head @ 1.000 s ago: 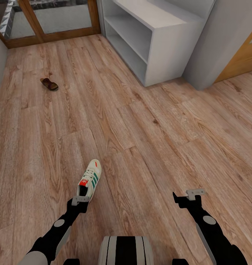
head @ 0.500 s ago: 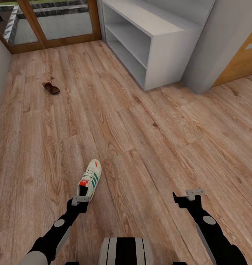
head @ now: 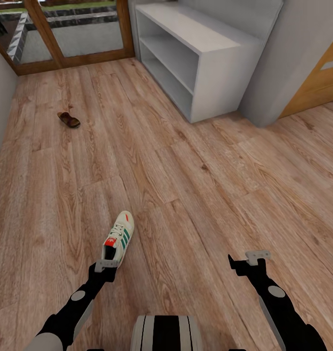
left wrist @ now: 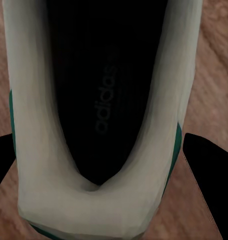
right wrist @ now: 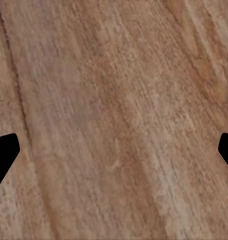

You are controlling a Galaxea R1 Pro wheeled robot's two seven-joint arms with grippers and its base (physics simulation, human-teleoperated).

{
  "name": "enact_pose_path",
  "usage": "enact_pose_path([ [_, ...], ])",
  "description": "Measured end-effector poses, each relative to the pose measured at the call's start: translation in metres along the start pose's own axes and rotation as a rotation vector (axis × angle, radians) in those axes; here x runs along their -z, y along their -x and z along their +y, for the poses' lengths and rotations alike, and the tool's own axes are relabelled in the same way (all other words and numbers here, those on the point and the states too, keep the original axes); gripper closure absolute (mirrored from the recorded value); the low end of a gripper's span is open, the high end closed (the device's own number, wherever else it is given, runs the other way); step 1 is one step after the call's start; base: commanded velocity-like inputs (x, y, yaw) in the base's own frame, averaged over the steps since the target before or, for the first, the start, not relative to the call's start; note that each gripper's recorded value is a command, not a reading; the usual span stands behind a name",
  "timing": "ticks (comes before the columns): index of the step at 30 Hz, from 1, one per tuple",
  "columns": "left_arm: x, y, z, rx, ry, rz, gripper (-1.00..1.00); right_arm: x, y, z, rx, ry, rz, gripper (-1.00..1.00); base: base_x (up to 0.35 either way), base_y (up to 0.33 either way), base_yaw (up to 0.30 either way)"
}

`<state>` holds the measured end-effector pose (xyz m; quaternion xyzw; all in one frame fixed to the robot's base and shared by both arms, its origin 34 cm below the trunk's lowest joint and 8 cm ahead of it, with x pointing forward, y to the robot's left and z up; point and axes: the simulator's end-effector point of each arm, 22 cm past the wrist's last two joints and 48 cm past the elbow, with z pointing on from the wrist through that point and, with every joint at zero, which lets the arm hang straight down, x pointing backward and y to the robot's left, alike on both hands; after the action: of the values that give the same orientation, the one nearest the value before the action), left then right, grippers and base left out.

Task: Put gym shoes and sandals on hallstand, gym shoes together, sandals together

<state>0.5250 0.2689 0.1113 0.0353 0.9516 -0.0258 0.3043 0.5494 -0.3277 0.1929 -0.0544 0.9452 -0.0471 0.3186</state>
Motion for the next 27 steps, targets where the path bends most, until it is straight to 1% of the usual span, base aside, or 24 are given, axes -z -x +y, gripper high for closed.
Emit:
enact_pose_path([
  [27,0.021,0.065,0.006,-0.001,0.013,-0.112,1.00,0.026,0.058,-0.009,-0.006,-0.014,-0.109,-1.00,0.000,0.000,0.000],
])
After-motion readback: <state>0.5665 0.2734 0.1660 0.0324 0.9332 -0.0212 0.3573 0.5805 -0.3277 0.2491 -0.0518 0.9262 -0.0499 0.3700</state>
